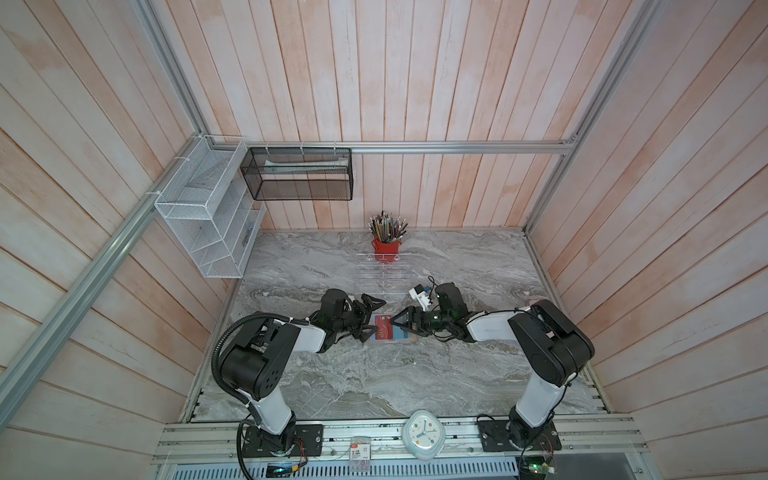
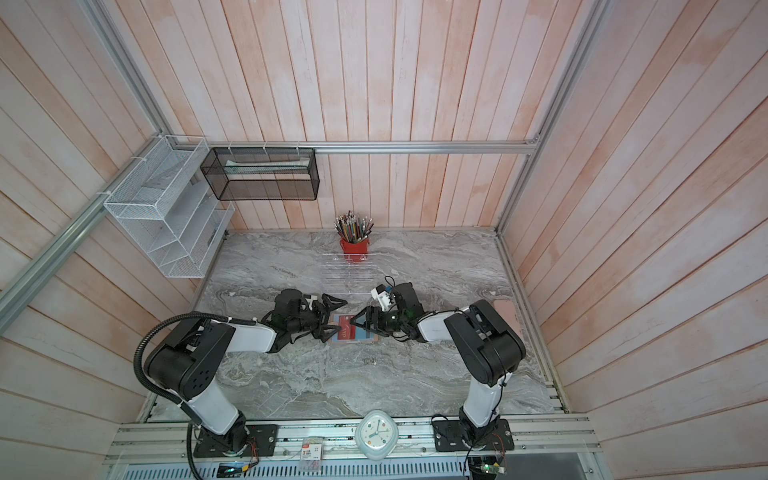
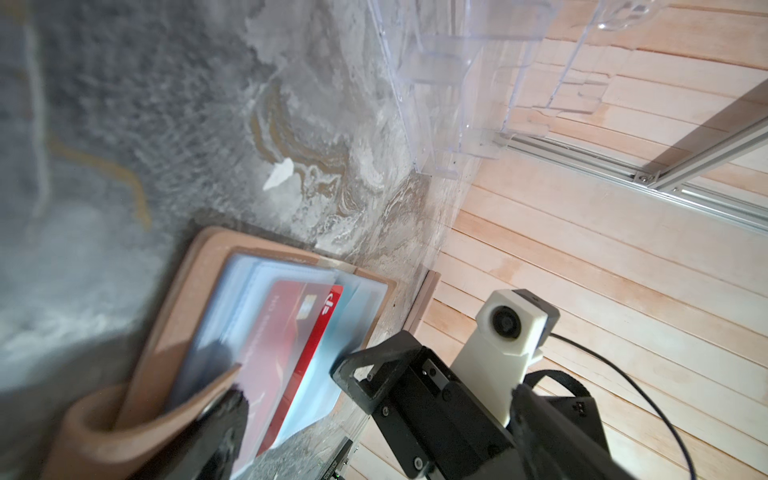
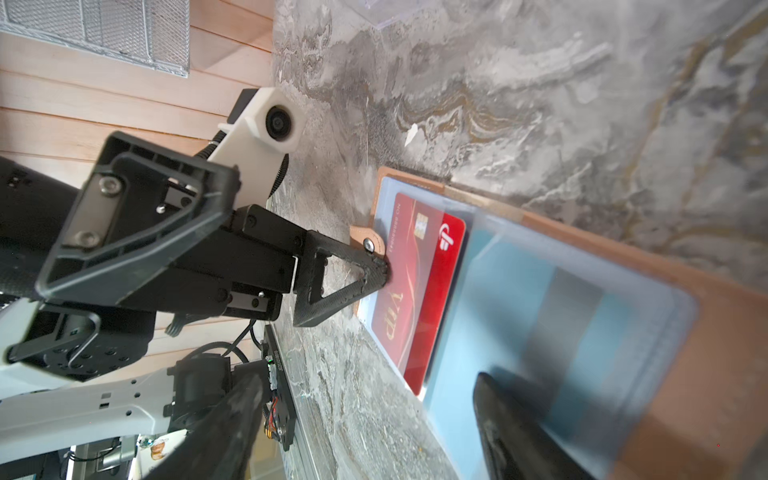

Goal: Take the credit cards out of the card holder

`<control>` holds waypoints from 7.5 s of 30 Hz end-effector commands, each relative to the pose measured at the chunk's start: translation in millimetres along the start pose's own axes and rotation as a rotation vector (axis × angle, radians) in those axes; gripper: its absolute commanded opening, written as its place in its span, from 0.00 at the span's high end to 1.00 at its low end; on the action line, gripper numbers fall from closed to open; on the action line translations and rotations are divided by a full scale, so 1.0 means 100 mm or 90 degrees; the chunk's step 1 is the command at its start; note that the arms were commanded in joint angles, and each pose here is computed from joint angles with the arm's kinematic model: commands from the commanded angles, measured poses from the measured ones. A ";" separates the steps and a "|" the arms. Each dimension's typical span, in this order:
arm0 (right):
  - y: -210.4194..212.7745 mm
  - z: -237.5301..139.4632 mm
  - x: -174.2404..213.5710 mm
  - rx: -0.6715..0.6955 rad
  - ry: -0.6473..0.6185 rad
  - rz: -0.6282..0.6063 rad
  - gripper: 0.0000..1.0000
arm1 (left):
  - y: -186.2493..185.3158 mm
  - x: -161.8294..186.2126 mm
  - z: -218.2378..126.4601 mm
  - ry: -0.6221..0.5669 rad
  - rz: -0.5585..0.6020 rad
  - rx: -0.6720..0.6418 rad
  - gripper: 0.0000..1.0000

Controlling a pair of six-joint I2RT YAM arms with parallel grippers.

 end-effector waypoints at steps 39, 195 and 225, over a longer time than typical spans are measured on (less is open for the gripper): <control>-0.33 0.27 0.01 -0.056 0.026 0.051 0.66 | 0.42 -0.06 -0.13 -0.014 -0.014 -0.046 0.00; -0.37 0.42 -0.02 -0.045 0.011 0.100 0.96 | 0.15 0.07 0.04 0.028 0.103 -0.128 0.00; -0.38 0.32 -0.05 0.004 0.001 0.065 0.85 | 0.62 -0.13 -0.08 -0.026 0.081 -0.221 0.00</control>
Point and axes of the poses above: each gripper's point midway between its finger pads, its own z axis out along the fingers, its own y axis along the line the jaws close on, x = y × z, the point moved 1 cm from there along -z, back along the fingers, and after that the axes turned 4 degrees about -z, right-handed, at the moved point
